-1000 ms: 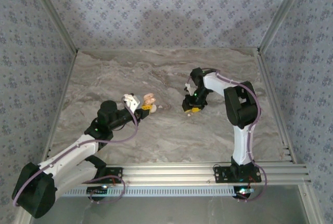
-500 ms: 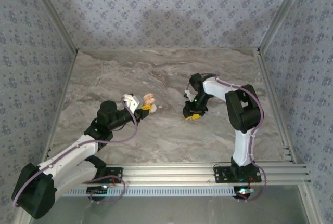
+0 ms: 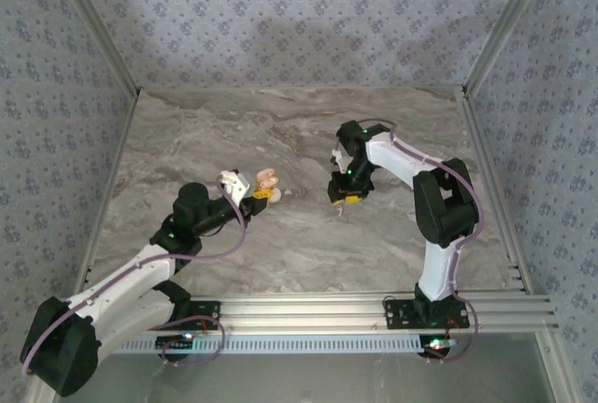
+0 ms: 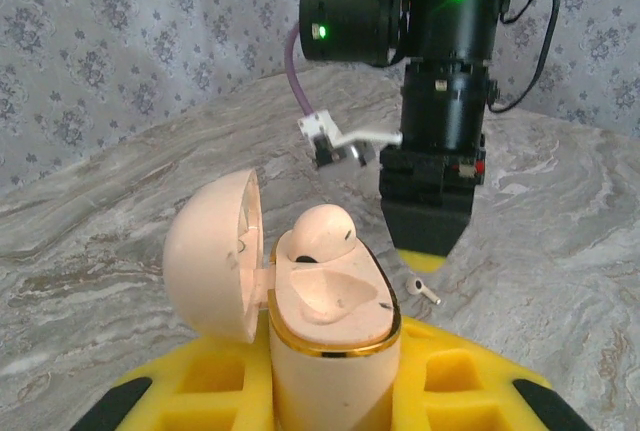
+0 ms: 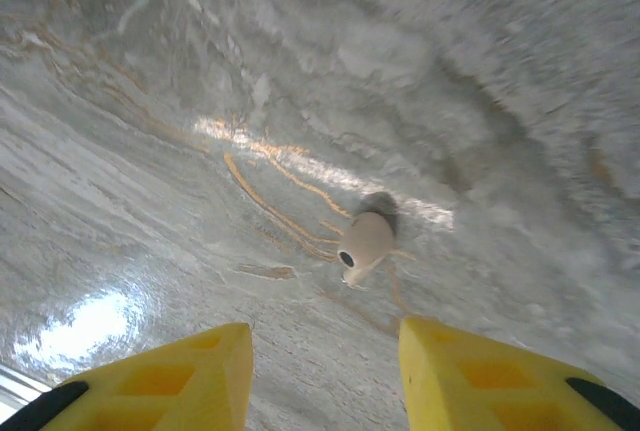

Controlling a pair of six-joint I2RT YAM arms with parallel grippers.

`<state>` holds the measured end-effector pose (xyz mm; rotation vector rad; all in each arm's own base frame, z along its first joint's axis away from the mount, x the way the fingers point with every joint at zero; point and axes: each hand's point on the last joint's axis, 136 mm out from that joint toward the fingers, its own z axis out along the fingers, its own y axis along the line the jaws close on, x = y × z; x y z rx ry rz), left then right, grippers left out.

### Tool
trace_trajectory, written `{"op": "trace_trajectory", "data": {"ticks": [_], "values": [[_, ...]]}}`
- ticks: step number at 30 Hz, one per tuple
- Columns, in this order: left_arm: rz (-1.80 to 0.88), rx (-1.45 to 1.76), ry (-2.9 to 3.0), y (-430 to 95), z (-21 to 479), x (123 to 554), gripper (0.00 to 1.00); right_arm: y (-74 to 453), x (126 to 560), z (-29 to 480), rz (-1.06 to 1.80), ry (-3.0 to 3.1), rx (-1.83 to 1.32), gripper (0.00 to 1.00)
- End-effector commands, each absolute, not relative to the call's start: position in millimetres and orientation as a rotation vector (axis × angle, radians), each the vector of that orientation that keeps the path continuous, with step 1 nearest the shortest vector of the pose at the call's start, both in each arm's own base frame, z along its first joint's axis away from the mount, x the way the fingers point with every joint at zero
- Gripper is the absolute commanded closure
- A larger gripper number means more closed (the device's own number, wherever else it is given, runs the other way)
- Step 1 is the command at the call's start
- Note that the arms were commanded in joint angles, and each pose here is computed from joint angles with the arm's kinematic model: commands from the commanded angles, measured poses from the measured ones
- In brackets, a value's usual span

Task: Insert wireless bluetooth earbuds into charging case

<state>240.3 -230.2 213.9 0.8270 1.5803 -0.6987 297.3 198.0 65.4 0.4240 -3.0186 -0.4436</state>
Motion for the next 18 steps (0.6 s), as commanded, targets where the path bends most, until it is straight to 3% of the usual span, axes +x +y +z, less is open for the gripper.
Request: {"op": "trace_trajectory", "data": {"ticks": [1,18], "values": [[-0.691,0.825,1.56,-228.4,216.9,240.3,0.86,186.3,302.3,84.0,-0.346,-3.073,0.333,0.55],[-0.692,0.849,1.593,-233.8,205.1,245.9,0.86,193.1,327.3,61.2,-0.285,-3.042,0.375,0.52]]}}
